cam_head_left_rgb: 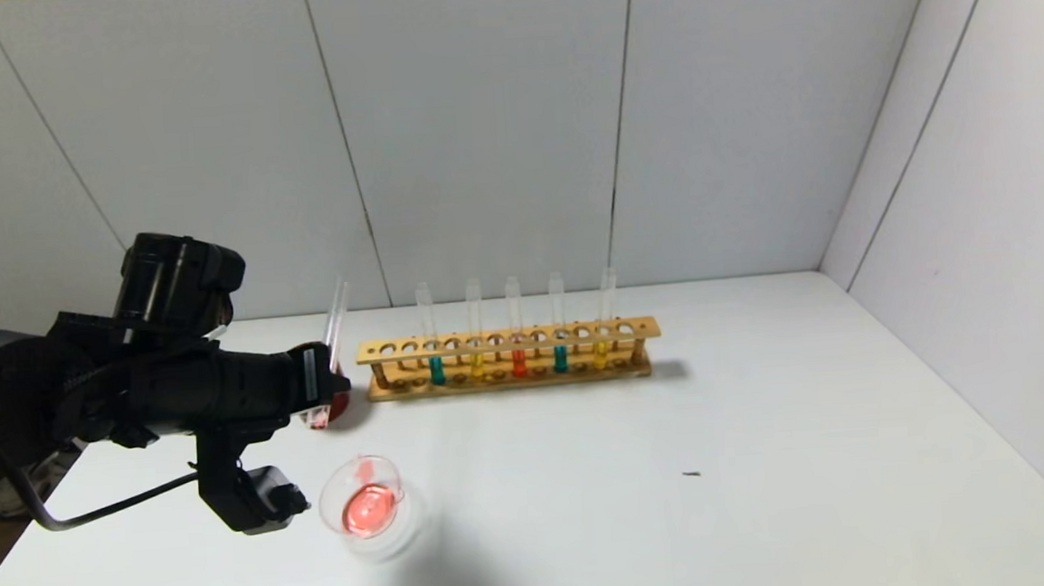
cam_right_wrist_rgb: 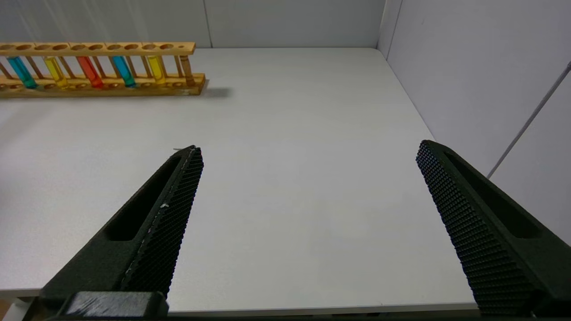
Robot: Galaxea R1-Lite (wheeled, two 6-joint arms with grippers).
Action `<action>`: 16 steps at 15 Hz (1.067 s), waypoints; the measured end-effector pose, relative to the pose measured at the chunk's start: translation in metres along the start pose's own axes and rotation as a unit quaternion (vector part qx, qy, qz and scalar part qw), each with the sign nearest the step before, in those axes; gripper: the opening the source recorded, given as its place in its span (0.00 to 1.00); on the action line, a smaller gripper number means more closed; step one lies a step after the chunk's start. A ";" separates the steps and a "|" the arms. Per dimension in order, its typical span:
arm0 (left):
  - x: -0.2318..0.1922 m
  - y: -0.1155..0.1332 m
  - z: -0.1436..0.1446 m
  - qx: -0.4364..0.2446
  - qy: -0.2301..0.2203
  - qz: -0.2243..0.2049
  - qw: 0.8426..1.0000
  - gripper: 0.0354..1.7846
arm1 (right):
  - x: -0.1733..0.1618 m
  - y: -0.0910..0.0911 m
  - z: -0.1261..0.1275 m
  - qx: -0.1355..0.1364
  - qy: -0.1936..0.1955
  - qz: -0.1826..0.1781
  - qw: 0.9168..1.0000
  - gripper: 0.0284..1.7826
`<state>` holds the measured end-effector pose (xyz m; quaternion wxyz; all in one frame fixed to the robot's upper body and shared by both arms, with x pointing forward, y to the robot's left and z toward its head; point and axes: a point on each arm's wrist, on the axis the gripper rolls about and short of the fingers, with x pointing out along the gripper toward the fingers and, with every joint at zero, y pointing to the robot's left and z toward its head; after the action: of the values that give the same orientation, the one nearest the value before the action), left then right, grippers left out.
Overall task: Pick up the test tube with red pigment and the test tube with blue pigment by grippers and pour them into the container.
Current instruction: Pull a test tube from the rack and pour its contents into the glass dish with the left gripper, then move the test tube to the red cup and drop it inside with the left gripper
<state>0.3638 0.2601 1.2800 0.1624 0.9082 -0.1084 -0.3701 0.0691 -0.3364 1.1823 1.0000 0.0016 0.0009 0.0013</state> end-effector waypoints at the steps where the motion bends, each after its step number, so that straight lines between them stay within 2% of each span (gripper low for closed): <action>1: -0.001 0.000 0.000 -0.001 0.001 -0.002 1.000 0.16 | 0.000 0.000 0.000 0.000 0.000 0.000 1.000 0.98; 5: -0.002 -0.003 0.006 -0.032 -0.006 -0.003 0.999 0.16 | 0.000 0.000 0.000 0.000 0.000 0.000 1.000 0.98; 8: -0.014 -0.004 0.007 -0.147 0.002 0.003 0.989 0.16 | 0.000 0.000 0.000 0.000 0.000 0.000 1.000 0.98; 10: -0.026 -0.005 0.011 -0.256 0.008 0.011 0.967 0.16 | 0.000 0.000 0.000 0.000 0.000 0.000 1.000 0.98; 12: -0.045 -0.003 0.015 -0.400 0.020 0.028 0.916 0.16 | 0.000 0.000 0.000 0.000 0.000 0.000 1.000 0.98; 13: -0.055 -0.001 0.016 -0.480 0.027 0.041 0.876 0.16 | 0.000 0.000 0.000 0.000 0.000 0.000 1.000 0.98; 15: -0.074 0.003 0.015 -0.626 0.033 0.072 0.776 0.16 | 0.000 0.000 0.000 0.000 0.000 0.000 1.000 0.98; 16: -0.082 0.004 0.014 -0.692 0.033 0.088 0.715 0.16 | 0.000 0.000 0.000 0.000 0.000 0.000 1.000 0.98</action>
<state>0.2955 0.2789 1.3243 0.7811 0.5403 0.1040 -0.2952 0.0691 -0.3364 1.1823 1.0000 0.0016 0.0009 0.0011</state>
